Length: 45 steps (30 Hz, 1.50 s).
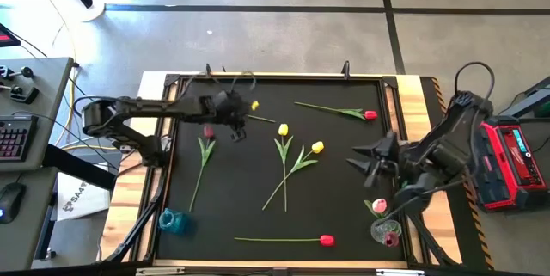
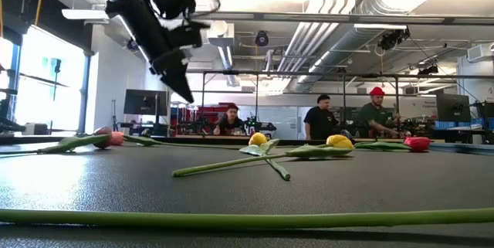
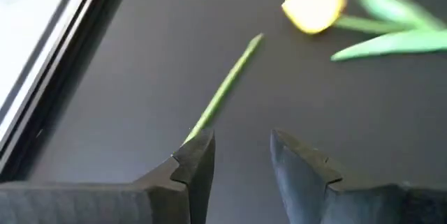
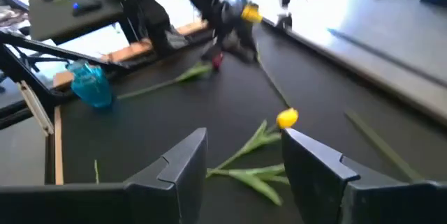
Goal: Sort flowers into vase by color
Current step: Put the pink flower into the transparent vase
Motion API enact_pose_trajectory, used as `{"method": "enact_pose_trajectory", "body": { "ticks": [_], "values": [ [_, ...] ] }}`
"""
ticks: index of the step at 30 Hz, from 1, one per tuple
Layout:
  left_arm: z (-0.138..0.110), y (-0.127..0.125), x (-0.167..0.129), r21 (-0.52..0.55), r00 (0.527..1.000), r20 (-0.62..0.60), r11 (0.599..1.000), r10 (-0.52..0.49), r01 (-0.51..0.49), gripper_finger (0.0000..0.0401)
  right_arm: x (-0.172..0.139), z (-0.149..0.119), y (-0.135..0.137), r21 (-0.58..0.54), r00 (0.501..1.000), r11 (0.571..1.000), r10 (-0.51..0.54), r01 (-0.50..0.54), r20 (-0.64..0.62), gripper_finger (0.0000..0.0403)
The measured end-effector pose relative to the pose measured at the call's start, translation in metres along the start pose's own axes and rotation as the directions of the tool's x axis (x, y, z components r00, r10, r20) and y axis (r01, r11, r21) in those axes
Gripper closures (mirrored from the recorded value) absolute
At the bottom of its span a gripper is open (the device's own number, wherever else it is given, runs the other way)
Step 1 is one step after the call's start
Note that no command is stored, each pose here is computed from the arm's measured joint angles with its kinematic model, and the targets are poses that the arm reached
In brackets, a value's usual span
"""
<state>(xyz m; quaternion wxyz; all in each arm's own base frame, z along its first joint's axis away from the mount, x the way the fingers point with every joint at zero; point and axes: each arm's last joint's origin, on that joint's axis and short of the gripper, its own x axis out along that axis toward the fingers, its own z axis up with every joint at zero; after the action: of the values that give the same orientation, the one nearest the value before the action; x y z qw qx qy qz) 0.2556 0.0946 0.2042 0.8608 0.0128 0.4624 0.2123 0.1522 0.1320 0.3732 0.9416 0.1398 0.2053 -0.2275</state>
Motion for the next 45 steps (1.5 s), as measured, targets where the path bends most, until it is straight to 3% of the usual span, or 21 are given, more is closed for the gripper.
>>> {"method": "enact_pose_trajectory", "body": {
  "ticks": [7, 14, 20, 33, 37, 42, 45],
  "values": [
    [-0.019, 0.063, 0.01, -0.018, 0.996, -0.087, 1.0, 0.008, -0.01, 0.0276, 0.015, -0.021, 0.006, 0.051, 0.998, 0.998, 0.033, -0.03, -0.056, 0.0231],
    [-0.035, 0.09, 0.03, -0.018, 0.971, -0.24, 1.0, -0.008, 0.004, 0.0276, 0.017, -0.023, 0.007, 0.054, 0.998, 0.998, 0.04, -0.037, -0.051, 0.0231],
    [-0.034, 0.095, 0.056, 0.036, 0.921, -0.39, 0.999, -0.007, 0.023, 0.0276, 0.017, -0.022, 0.008, 0.059, 0.998, 0.997, 0.043, -0.04, -0.049, 0.0231],
    [-0.042, 0.092, 0.082, 0.066, 0.853, -0.518, 0.992, -0.061, 0.111, 0.0283, 0.016, -0.023, 0.008, 0.069, 0.996, 0.996, 0.055, -0.05, -0.071, 0.0231],
    [-0.041, 0.09, 0.082, 0.07, 0.851, -0.521, 0.991, -0.063, 0.116, 0.0313, 0.016, -0.022, 0.009, 0.08, 0.996, 0.995, 0.063, -0.057, -0.067, 0.0231],
    [-0.043, 0.086, 0.081, 0.063, 0.841, -0.532, 0.986, -0.097, 0.154, 0.0384, 0.016, -0.022, 0.011, 0.099, 0.995, 0.993, 0.075, -0.069, -0.061, 0.0231],
    [-0.043, 0.084, 0.081, 0.061, 0.834, -0.541, 0.984, -0.11, 0.169, 0.0393, 0.016, -0.021, 0.012, 0.104, 0.995, 0.992, 0.077, -0.071, -0.058, 0.0231]
  ]
}}
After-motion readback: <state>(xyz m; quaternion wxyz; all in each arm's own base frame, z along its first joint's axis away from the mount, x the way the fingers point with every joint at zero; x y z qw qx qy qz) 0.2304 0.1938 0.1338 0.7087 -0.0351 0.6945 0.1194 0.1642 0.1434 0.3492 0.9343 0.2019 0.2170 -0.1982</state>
